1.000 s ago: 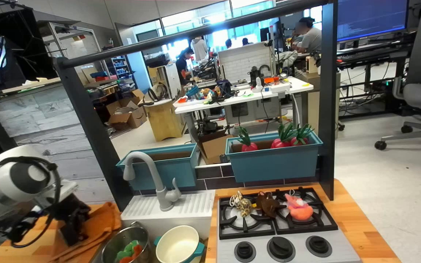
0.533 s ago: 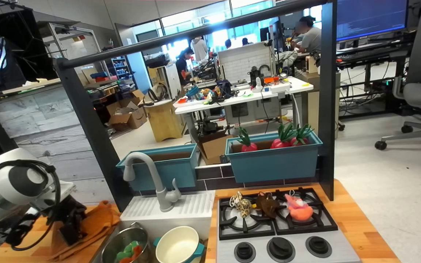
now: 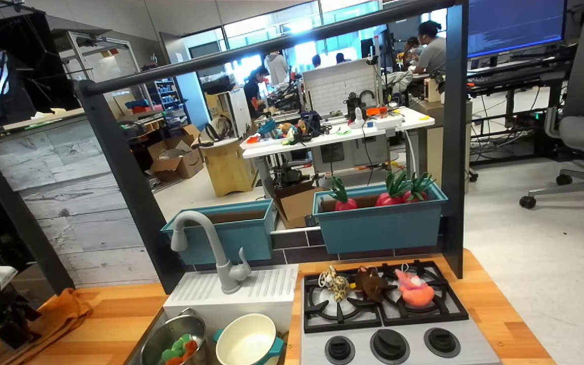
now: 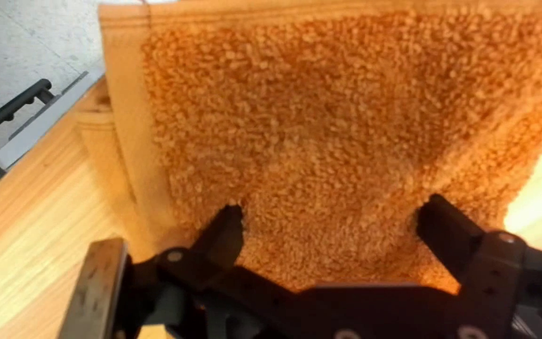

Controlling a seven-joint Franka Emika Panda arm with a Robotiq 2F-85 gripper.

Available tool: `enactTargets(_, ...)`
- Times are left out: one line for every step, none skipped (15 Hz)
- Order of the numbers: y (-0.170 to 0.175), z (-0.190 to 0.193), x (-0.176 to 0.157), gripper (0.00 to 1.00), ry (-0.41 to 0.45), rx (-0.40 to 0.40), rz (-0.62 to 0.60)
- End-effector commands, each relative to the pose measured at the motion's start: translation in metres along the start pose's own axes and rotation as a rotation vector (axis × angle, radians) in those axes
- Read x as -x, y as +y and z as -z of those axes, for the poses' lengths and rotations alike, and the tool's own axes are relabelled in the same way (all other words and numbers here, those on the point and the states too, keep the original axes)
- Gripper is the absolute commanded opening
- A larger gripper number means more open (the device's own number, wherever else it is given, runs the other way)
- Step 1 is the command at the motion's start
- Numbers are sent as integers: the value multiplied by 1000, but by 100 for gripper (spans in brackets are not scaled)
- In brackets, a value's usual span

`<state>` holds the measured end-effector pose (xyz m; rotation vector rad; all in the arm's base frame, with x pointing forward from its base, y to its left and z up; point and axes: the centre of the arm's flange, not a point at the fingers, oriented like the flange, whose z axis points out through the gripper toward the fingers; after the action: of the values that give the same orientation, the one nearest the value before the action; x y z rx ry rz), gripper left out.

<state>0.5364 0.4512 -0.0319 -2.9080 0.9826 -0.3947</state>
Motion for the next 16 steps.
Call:
enactTargets(19,-30,-53,100,35,8,-85)
enactTargets(42,-38,-77,100,56,45,-132)
enactTargets(61,-41,-93,100,73,81,-176)
enactTargets(82,-47,-111,100,86,125,-217)
enactTargets(107,-52,-128,100,103,160,-252)
enactTargets(123,-61,-139,100,108,193,-264)
enactTargets(130,-65,-144,100,110,212,-259)
enactTargets(127,-67,-142,100,101,220,-245)
enactTargets(119,-68,-132,100,91,213,-218)
enactTargets(105,-67,-116,100,82,193,-171)
enactTargets(91,-63,-96,100,73,166,-120)
enactTargets(76,-57,-75,100,64,132,-63)
enactTargets(61,-46,-58,100,63,97,-17)
enactTargets(47,-40,-37,100,52,62,27)
enactTargets(31,-32,-12,100,37,30,67)
enactTargets(18,-28,12,100,23,-1,103)
